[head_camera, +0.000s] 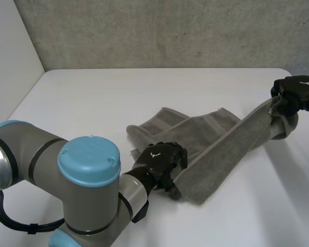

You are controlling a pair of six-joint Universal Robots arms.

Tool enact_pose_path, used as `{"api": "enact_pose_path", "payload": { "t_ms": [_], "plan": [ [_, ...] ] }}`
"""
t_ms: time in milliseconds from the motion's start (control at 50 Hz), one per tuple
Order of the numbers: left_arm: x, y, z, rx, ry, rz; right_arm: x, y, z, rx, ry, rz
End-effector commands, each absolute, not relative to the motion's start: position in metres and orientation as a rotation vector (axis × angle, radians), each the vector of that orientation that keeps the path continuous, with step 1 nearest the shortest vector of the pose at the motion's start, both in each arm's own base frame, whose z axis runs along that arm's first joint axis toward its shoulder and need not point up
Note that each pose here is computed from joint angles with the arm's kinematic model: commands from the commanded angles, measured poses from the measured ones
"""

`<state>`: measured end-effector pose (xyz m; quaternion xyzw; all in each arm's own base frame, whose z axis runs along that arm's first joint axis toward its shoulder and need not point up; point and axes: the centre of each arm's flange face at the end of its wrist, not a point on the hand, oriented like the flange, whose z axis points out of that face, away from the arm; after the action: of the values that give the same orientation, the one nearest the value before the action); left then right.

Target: Fold the towel.

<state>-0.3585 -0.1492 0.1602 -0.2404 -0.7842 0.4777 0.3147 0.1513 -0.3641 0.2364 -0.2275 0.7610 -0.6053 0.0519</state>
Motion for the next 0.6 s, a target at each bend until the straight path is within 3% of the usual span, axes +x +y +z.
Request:
{"api": "enact_pose_path", "payload": {
  "t_ms": [20, 300, 600],
  "plan": [
    [-0.358, -0.136, 0.158, -0.657, -2.078, 1.266, 0.147, -0.368, 0.24, -0.682, 2.309, -1.872],
    [-0.329, -0.152, 0.166, -0.55, -2.174, 1.368, 0.146, -0.37, 0.24, -0.676, 2.308, -1.878],
    [-0.33, -0.151, 0.137, -0.583, -2.25, 1.301, 0.149, -0.368, 0.238, -0.676, 2.306, -1.862]
  ]
}}
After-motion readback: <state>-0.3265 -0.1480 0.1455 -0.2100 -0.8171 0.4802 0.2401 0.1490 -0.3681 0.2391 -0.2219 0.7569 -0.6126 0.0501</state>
